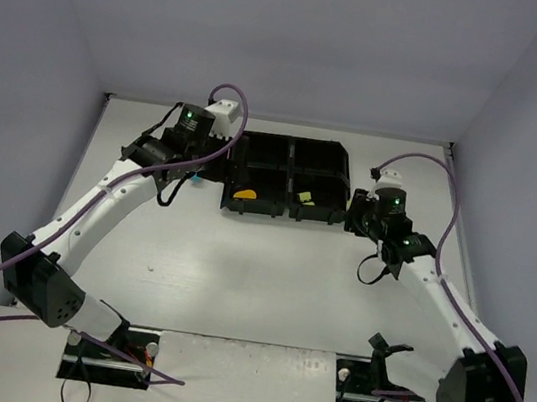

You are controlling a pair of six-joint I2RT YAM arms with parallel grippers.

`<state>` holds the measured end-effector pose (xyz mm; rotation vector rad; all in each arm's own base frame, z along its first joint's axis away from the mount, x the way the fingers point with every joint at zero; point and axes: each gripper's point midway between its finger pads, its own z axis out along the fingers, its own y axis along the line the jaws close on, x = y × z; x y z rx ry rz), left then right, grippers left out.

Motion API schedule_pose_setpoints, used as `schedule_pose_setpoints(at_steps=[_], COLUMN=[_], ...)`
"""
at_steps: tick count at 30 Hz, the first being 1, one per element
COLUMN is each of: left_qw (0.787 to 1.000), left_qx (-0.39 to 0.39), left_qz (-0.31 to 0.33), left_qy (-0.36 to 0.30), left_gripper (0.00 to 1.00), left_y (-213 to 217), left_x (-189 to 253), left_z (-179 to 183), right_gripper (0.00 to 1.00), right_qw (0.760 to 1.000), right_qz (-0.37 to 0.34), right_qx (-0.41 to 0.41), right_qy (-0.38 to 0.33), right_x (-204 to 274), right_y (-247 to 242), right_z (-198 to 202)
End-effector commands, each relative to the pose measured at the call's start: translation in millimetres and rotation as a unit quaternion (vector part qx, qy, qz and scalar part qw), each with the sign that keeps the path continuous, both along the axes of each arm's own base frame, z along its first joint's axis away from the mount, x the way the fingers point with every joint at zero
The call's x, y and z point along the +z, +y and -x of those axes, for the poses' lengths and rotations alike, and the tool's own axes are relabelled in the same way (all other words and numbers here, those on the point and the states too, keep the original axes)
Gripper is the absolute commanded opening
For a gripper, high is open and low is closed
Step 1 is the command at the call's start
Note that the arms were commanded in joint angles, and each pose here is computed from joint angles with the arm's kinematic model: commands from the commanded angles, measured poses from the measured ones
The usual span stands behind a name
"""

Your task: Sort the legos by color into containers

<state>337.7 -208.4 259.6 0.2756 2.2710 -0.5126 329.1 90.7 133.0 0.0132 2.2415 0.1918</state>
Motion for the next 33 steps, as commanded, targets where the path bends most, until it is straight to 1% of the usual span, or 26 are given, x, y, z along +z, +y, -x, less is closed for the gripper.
schedule_pose_setpoints(at_steps=[1,2,3,4,5,6,8,9,13,14,17,24,25,28,29,33], left_qw=[0.992,0.990,0.986,0.983,0.978,0.972,0.964,0.958,0.942,0.938,0.933,0.932,0.933,0.935,0.936,0.936], left_qx=[-0.054,-0.060,-0.071,-0.080,-0.096,-0.109,-0.129,-0.138,-0.156,-0.168,-0.183,-0.203,-0.201,-0.202,-0.201,-0.203], left_qz=[0.105,0.124,0.144,0.158,0.185,0.204,0.232,0.248,0.294,0.301,0.307,0.298,0.295,0.287,0.285,0.278], left_qy=[-0.043,-0.037,-0.045,-0.041,-0.028,-0.037,-0.028,-0.041,-0.037,-0.039,-0.042,-0.035,-0.041,-0.054,-0.057,-0.069], left_gripper=[0.75,0.75,0.75,0.76,0.77,0.77,0.79,0.80,0.80,0.80,0.80,0.79,0.76,0.72,0.68,0.63], left_y=[-38,-45,-52,-59,-69,-77,-92,-99,-121,-130,-143,-169,-170,-177,-177,-181], left_x=[56,59,68,70,76,85,91,101,119,125,132,126,126,126,126,125], left_z=[3,6,5,8,16,16,25,24,29,33,40,57,56,59,58,58], right_gripper=[0.00,0.00,0.00,0.00,0.00,0.00,0.00,0.00,0.00,0.00,0.00,0.00,0.00,0.00,0.00,0.00], right_qw=[0.981,0.972,0.963,0.957,0.946,0.940,0.928,0.920,0.898,0.897,0.893,0.890,0.890,0.890,0.890,0.891], right_qz=[-0.025,-0.030,-0.037,-0.043,-0.051,-0.056,-0.066,-0.070,-0.074,-0.074,-0.073,-0.079,-0.079,-0.081,-0.082,-0.085], right_qx=[0.107,0.141,0.161,0.177,0.205,0.220,0.247,0.271,0.316,0.322,0.332,0.344,0.346,0.347,0.348,0.349], right_qy=[-0.157,-0.188,-0.213,-0.225,-0.245,-0.253,-0.269,-0.274,-0.296,-0.295,-0.295,-0.290,-0.288,-0.284,-0.282,-0.279], right_x=[84,98,113,119,132,137,152,157,180,181,187,189,188,186,186,185], right_y=[35,46,53,57,65,70,78,84,95,97,99,103,103,104,105,105], right_z=[0,5,13,17,24,28,35,40,50,51,52,56,56,57,58,59])
